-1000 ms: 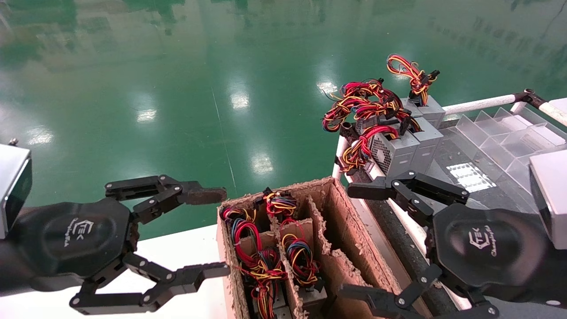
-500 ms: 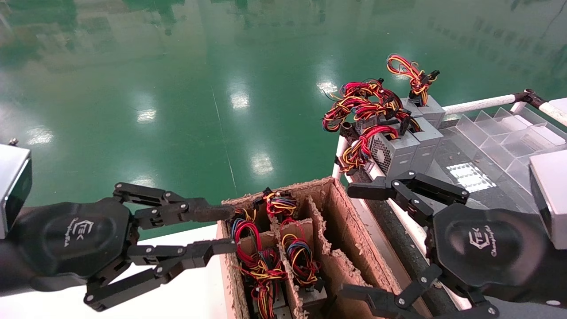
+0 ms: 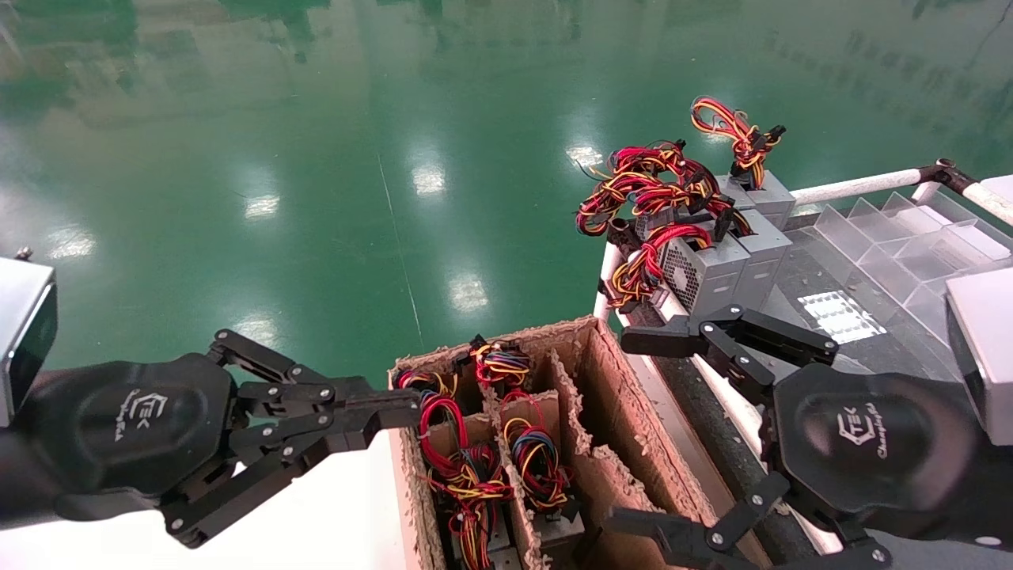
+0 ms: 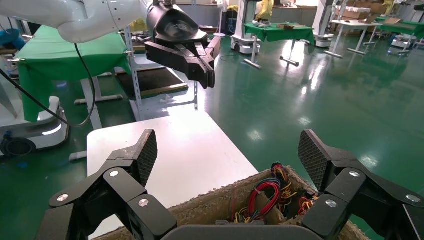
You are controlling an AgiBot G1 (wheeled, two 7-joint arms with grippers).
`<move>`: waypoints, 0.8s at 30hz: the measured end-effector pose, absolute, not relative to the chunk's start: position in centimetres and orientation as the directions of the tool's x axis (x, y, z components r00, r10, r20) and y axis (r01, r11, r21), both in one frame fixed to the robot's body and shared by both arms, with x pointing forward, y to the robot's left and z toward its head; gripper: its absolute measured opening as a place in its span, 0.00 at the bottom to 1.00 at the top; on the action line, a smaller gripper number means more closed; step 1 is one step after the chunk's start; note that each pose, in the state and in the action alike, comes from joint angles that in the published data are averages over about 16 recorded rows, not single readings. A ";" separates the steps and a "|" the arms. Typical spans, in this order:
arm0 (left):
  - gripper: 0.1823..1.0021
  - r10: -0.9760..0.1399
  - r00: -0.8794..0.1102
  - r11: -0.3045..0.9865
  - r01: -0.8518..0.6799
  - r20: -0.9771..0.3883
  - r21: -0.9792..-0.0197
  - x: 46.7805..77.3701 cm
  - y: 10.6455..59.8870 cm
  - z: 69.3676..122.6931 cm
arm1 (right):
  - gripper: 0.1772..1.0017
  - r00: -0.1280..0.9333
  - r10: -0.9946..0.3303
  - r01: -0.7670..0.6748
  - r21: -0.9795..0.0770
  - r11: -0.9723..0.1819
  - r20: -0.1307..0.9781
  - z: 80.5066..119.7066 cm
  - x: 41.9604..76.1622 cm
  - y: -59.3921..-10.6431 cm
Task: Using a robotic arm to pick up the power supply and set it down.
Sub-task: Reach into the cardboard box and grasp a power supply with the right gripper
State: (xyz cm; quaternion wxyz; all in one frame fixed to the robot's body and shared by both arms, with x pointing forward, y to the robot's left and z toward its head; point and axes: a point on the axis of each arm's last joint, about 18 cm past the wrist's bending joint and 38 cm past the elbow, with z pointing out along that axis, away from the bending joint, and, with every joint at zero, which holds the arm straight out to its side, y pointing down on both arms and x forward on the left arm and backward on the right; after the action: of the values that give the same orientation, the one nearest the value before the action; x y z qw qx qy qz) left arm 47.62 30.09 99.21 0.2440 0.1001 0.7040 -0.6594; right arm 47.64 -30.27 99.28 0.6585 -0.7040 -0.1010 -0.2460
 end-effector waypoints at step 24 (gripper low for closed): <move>0.18 -0.181 -0.861 0.110 0.463 -0.476 -0.880 47.6 30.1 99.2 | 1.00 0.849 -0.276 0.407 -0.890 -0.204 0.451 98.5 50.4 -30.9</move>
State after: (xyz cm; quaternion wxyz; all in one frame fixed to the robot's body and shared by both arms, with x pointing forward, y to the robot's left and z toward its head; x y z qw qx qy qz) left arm 47.63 30.09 99.21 0.2440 0.1001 0.7040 -0.6594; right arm 50.36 -30.91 98.50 0.6292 -0.7269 -0.0449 -0.2715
